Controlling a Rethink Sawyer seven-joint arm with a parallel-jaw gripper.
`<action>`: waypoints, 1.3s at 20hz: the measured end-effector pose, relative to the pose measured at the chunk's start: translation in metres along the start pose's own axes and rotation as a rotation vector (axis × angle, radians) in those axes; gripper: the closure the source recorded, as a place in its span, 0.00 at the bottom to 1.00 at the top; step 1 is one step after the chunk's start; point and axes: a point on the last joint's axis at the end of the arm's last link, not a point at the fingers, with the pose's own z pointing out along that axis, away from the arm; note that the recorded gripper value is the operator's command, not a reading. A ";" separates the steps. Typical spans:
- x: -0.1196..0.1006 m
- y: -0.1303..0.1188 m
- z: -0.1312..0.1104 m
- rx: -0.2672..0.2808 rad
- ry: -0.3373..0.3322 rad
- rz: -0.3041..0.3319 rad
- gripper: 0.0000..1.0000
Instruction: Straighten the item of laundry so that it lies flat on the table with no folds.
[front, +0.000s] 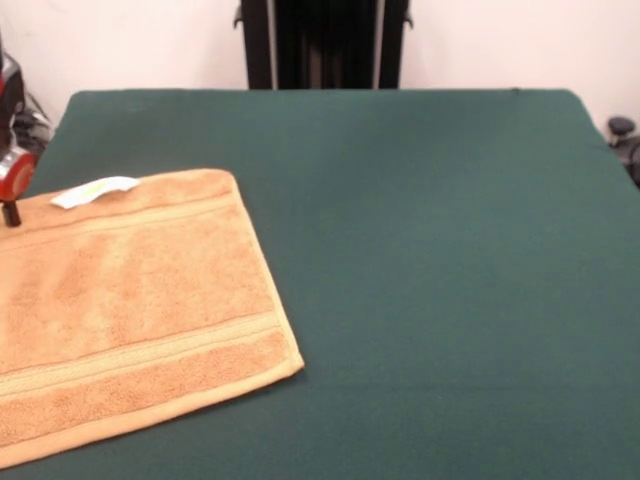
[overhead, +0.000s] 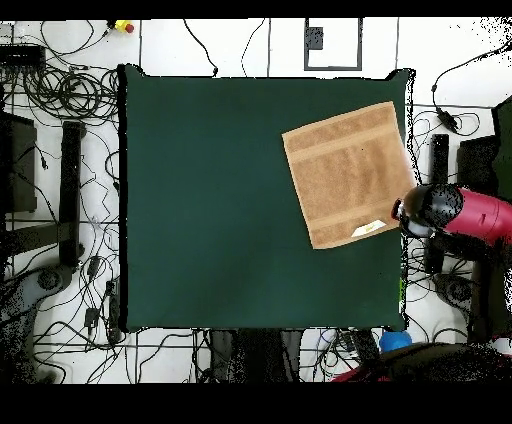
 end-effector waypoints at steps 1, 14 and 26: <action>-0.001 -0.002 0.001 0.000 -0.001 -0.011 0.00; -0.005 -0.011 0.004 -0.014 -0.007 -0.075 0.00; 0.011 -0.028 0.000 -0.170 0.024 0.034 0.00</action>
